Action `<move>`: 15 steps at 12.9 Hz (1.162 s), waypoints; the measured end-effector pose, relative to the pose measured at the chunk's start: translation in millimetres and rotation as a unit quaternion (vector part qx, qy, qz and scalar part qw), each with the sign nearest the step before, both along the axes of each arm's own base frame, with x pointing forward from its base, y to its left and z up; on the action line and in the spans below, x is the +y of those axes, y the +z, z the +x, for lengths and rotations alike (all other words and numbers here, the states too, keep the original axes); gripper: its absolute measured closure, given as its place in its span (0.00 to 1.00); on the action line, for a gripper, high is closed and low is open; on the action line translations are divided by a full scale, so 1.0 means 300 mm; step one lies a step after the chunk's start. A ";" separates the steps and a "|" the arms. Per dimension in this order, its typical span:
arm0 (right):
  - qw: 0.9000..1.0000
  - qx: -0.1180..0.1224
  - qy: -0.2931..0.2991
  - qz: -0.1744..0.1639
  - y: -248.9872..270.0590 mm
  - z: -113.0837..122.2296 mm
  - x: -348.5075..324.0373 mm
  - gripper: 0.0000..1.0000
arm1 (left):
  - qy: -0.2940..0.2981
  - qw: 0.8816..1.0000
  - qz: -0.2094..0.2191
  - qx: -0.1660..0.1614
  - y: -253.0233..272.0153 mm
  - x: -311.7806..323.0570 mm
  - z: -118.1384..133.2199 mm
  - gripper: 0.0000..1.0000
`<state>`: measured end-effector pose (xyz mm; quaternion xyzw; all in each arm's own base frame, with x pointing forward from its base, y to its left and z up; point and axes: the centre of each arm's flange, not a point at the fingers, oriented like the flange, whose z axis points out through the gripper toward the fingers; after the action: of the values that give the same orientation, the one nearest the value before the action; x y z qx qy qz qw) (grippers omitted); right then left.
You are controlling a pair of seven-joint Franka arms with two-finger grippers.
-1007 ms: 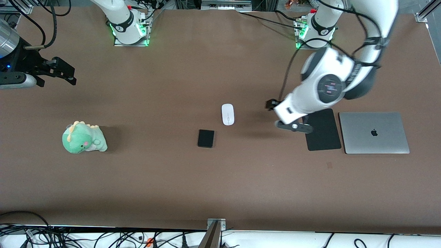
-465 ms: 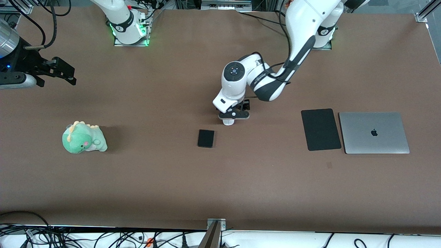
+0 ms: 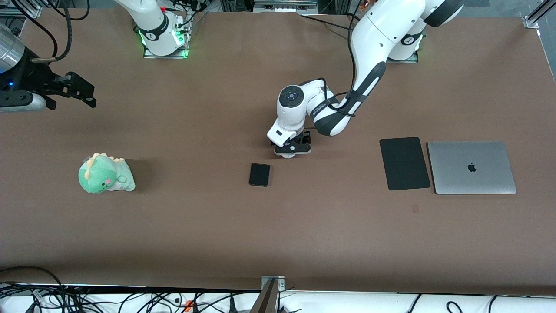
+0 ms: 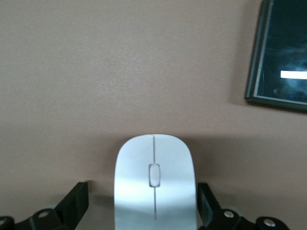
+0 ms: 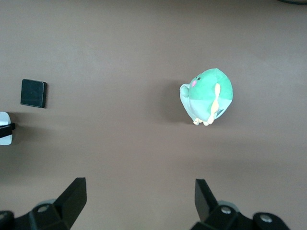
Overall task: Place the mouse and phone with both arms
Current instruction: 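Lower the left gripper and close it on the white mouse, then carry the mouse to the mousepad while the right gripper reaches the phone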
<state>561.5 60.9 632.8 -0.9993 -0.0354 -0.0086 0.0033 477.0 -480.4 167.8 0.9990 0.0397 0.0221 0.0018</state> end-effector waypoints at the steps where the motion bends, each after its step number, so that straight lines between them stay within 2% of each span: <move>1: 1.000 0.000 0.002 0.000 -0.002 0.001 0.003 0.00 | -0.002 1.000 0.000 0.000 0.001 -0.009 -0.007 0.00; 2: 1.000 0.001 0.006 0.000 -0.004 0.002 0.004 0.00 | -0.003 1.000 -0.001 -0.001 0.002 -0.014 -0.012 0.00; 4: 1.000 0.001 0.015 0.000 -0.006 0.004 0.005 0.00 | -0.001 1.000 -0.001 -0.001 0.005 -0.017 -0.011 0.21; 5: 1.000 0.000 0.018 0.000 -0.006 0.004 0.005 0.00 | 0.003 1.000 -0.002 -0.003 0.009 -0.016 -0.004 0.36; 9: 1.000 0.000 0.022 0.004 -0.007 0.004 0.021 0.00 | 0.016 1.000 0.007 -0.006 0.055 0.003 0.038 0.38; 11: 0.999 0.003 0.022 0.025 -0.022 0.014 0.037 0.00 | 0.030 0.998 0.050 -0.001 0.162 0.093 0.125 0.38; 13: 0.999 0.003 0.020 0.028 -0.084 0.063 0.046 0.00 | 0.003 0.994 0.108 0.019 0.306 0.242 0.217 0.38; 15: 1.000 0.010 0.020 0.022 -0.159 0.110 0.053 0.00 | -0.036 0.987 0.146 0.053 0.417 0.442 0.307 0.38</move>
<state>594.4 76.9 585.1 -0.9981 -0.0555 0.0005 0.0256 569.0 -347.9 293.0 0.9890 0.0005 -0.0255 -0.1454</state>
